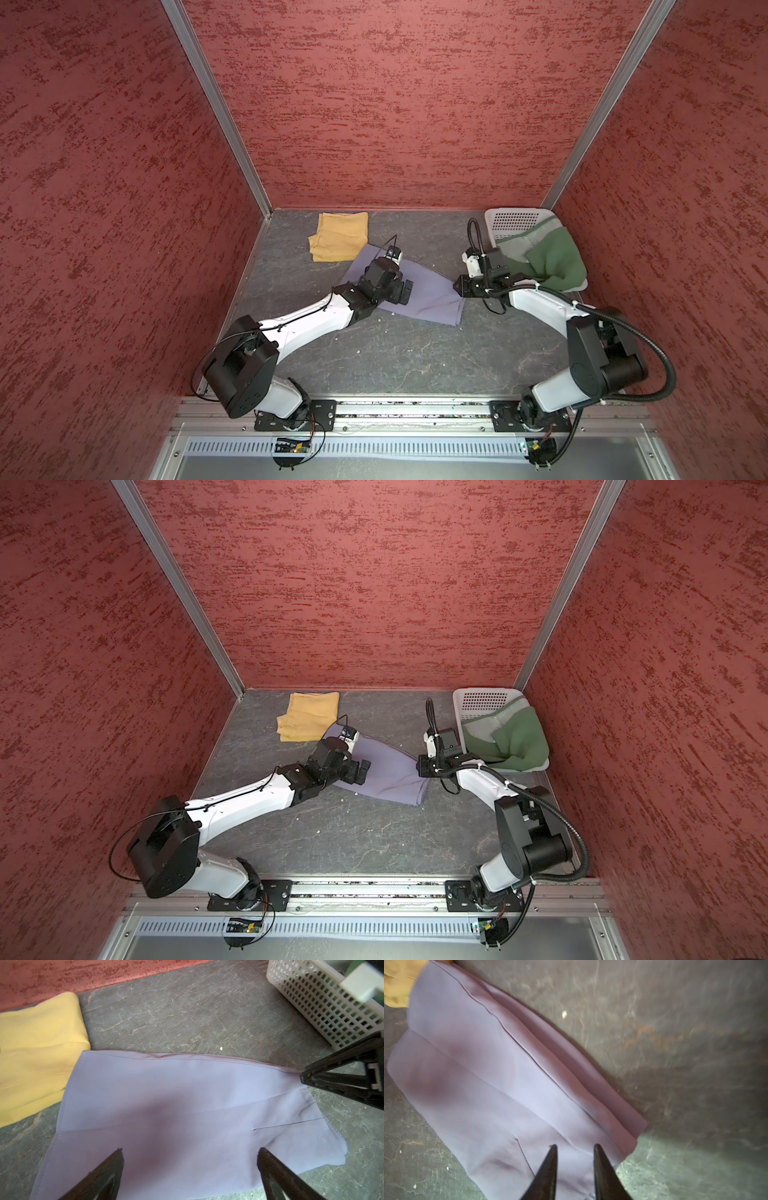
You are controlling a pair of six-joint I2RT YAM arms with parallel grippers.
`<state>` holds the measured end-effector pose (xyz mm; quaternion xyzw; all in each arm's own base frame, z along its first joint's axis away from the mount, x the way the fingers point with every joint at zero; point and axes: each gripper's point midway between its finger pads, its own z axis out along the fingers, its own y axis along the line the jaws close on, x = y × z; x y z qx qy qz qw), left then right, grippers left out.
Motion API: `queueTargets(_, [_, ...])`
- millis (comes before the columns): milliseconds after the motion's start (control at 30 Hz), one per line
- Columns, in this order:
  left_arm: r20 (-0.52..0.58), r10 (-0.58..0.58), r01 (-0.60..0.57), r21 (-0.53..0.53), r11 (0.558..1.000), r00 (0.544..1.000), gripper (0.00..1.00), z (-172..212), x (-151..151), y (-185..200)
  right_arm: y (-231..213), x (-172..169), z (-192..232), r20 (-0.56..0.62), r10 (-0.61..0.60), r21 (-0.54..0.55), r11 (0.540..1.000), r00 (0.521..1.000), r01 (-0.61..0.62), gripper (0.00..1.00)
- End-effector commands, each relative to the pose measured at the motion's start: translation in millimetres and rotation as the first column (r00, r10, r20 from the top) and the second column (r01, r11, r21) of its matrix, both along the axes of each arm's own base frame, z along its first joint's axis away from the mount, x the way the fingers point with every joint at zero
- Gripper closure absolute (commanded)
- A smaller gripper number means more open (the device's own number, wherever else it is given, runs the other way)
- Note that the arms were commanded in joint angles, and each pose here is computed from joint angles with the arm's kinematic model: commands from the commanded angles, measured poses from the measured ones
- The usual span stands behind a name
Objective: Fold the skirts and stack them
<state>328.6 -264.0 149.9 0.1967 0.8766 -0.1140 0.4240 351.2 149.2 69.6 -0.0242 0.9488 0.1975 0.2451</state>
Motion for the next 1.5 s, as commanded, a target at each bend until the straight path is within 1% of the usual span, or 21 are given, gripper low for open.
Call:
queueTargets(0, [0.068,-0.103,0.098,0.065,0.993,0.992,0.01,3,-8,-20,4,0,-7,-0.028,-0.012,0.017,1.000,1.000,0.013,0.77])
queueTargets(100, [0.065,-0.154,0.147,0.103,0.984,0.986,0.00,-6,-15,-33,5,1,-13,-0.039,-0.012,0.014,1.000,0.999,0.012,0.79])
queueTargets(167, [0.078,-0.206,0.195,0.129,0.972,0.975,0.01,-11,-21,-44,2,2,-19,-0.053,-0.022,-0.011,1.000,0.998,0.021,0.80])
queueTargets(267, [0.129,-0.318,0.294,0.174,0.940,0.939,0.01,-14,-33,-65,-9,5,-31,-0.087,-0.056,-0.085,0.995,0.995,0.049,0.82])
queueTargets(367, [0.175,-0.427,0.386,0.226,0.894,0.887,0.00,-16,-44,-87,-19,7,-38,-0.105,-0.101,-0.144,0.986,0.989,0.085,0.86])
queueTargets(500, [0.205,-0.582,0.513,0.306,0.802,0.787,0.03,-27,-64,-118,-20,7,-40,-0.124,-0.104,-0.157,0.984,0.987,0.084,0.87])
queueTargets(633, [0.163,-0.705,0.616,0.380,0.690,0.690,0.04,-51,-88,-144,-21,5,-45,-0.152,-0.101,-0.166,0.983,0.983,0.075,0.88])
queueTargets(700, [0.146,-0.748,0.648,0.412,0.641,0.647,0.05,-63,-99,-153,-21,5,-48,-0.164,-0.100,-0.172,0.982,0.981,0.072,0.89])
queueTargets(767, [0.142,-0.779,0.668,0.436,0.603,0.611,0.06,-73,-108,-161,-21,4,-50,-0.172,-0.101,-0.175,0.982,0.980,0.070,0.90])
queueTargets(800, [0.144,-0.787,0.673,0.442,0.593,0.600,0.06,-76,-110,-165,-21,4,-52,-0.175,-0.101,-0.174,0.982,0.979,0.070,0.91])
queueTargets(867, [0.152,-0.788,0.671,0.444,0.593,0.596,0.08,-81,-109,-171,-19,4,-52,-0.178,-0.100,-0.167,0.983,0.979,0.070,0.91])
queueTargets(967, [0.165,-0.778,0.661,0.440,0.608,0.606,0.10,-85,-105,-177,-18,3,-53,-0.183,-0.098,-0.160,0.985,0.978,0.069,0.93])
queueTargets(1100, [0.158,-0.770,0.647,0.453,0.613,0.618,0.16,-93,-99,-180,-17,3,-52,-0.186,-0.091,-0.154,0.986,0.978,0.063,0.94])
queueTargets(1167, [0.165,-0.762,0.634,0.462,0.621,0.626,0.21,-95,-96,-181,-17,3,-51,-0.186,-0.087,-0.153,0.986,0.979,0.058,0.95])
queueTargets(1233, [0.166,-0.763,0.629,0.473,0.617,0.624,0.23,-98,-94,-181,-17,2,-52,-0.188,-0.085,-0.154,0.987,0.978,0.056,0.95])
queueTargets(1333, [0.165,-0.764,0.625,0.482,0.614,0.623,0.30,-102,-92,-180,-16,2,-51,-0.189,-0.079,-0.149,0.988,0.979,0.051,0.96])
queueTargets(1400, [0.157,-0.765,0.623,0.490,0.610,0.625,0.37,-105,-90,-179,-16,3,-51,-0.191,-0.077,-0.149,0.988,0.979,0.049,0.96])
queueTargets(1467, [0.144,-0.762,0.620,0.497,0.607,0.631,0.40,-110,-88,-178,-16,3,-52,-0.193,-0.076,-0.150,0.988,0.978,0.047,0.97])
